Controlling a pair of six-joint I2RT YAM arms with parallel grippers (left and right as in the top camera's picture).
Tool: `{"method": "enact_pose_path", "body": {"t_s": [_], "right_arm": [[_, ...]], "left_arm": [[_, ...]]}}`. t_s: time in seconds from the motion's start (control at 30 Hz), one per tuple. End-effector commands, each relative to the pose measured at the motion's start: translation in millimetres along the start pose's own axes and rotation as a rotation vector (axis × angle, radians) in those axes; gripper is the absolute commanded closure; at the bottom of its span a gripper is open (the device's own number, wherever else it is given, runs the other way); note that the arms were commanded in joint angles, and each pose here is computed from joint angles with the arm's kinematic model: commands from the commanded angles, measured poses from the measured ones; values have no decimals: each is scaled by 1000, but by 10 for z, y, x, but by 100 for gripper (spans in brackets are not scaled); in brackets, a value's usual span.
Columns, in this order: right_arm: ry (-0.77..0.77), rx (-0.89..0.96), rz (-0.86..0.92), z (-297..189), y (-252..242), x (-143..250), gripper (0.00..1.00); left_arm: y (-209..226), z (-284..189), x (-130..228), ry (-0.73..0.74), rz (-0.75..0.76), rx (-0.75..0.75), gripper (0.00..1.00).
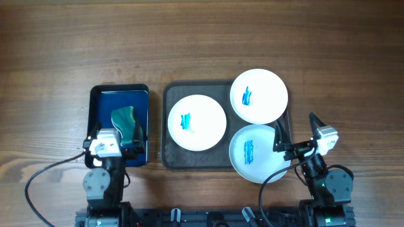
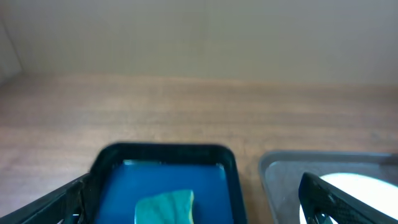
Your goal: Clean dirty plates on tray and stack at the side
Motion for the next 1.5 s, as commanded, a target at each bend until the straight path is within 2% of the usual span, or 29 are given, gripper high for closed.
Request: {"method": "enact_pose_path", "body": {"t_s": [0.0,0.07,0.13,0.27,0.37,0.5,0.63,0.7,0.83,1.07,1.17,1.33,1.47], "right_arm": [[-3,-10,-19,-1,13,-5,0],[-3,-10,-19,-1,14,-5,0],[-3,-10,-19,-1,14,-5,0],[-3,-10,-19,-1,13,-4,0],[-3,-10,-19,-1,14,-5,0],[-3,-10,-19,-1,13,-5,0],[-3,-10,-19,-1,14,-5,0],[-3,-10,-19,-1,13,-5,0],[-3,-10,-19,-1,14,-5,0],[-7,5,-11,-1,-11,-14,0],[-5,-27,111,-1,41,-16,0],[28,-265,152,-67,429,-50,0],[109,-299,207,-98,520,-234,0]], "left_arm": [[43,47,284,144,-61,-25,0],[50,41,395,247,-65,-36,0],[45,49,355,310,-66,-46,0],[3,119,6,454,-42,-59,0],[-38,184,-257,613,8,-58,0],[-93,245,-497,796,4,-59,0],[-327,107,-523,1059,-78,42,0],[-443,41,-467,1117,-125,103,0],[-666,-3,-478,1140,-208,228,0],[-670,-5,-479,1141,-210,230,0],[-670,11,-486,1133,-208,231,0],[-673,59,-510,1110,-203,235,0],[-675,101,-532,1089,-199,239,0]]}}
Point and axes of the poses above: each gripper's point midway between its finger pads, its own z axis out along the fingers, its own y axis along the line the jaws close on, x = y × z, the point moved 1 cm from there along -z, back along the fingers, and after that the axes turned 4 degrees about -z, right-handed, at the moved point
